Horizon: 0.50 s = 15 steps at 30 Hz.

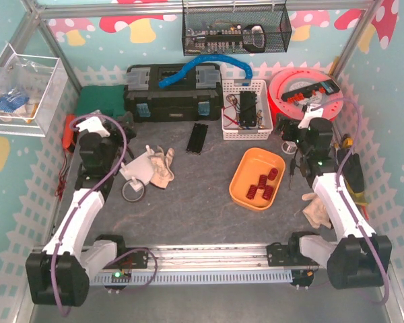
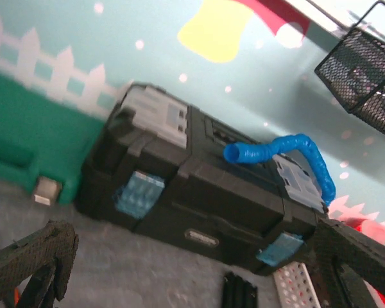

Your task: Install the large spring

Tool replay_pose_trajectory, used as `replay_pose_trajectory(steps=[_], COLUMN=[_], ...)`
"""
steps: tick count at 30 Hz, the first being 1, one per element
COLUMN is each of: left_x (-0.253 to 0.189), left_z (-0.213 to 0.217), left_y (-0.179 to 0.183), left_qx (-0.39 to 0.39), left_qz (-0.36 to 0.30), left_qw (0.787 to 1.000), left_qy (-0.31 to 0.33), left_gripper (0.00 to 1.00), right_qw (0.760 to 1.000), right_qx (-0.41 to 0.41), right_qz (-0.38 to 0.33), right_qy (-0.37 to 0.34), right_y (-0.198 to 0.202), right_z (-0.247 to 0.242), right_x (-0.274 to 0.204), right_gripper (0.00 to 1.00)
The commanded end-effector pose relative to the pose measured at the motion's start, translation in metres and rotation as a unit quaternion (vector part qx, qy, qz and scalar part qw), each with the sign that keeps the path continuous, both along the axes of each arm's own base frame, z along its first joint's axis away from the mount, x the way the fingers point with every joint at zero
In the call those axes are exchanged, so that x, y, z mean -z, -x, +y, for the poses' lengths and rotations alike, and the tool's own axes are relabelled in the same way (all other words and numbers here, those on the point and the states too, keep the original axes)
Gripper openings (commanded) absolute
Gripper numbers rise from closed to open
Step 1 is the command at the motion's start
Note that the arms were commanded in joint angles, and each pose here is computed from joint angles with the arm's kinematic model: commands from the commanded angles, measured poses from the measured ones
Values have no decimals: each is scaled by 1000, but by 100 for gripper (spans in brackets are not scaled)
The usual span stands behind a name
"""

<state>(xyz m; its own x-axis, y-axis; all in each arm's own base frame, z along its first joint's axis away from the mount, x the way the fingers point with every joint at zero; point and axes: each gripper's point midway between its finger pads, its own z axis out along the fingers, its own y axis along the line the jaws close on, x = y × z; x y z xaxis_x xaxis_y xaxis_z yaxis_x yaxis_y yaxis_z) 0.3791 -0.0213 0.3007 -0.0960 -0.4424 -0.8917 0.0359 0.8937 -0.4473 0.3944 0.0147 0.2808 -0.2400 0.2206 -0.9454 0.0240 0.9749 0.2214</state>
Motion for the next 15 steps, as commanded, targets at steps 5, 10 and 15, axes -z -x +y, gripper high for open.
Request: replay_pose_trajectory(steps=[5, 10, 15], left_x=[53, 84, 116], left_z=[-6, -29, -57], left_y=[33, 40, 46], left_qx=[22, 68, 74], left_qz=[91, 150, 207], left_qw=[986, 976, 973], left_qy=[138, 142, 67], left_gripper=[99, 89, 76], right_qw=[977, 960, 957], right_qx=[-149, -203, -238], right_qz=[82, 159, 165], right_qy=[-132, -111, -15], right_y=[29, 37, 56], right_z=[61, 107, 155], right_x=[47, 90, 109], right_gripper=[98, 97, 97])
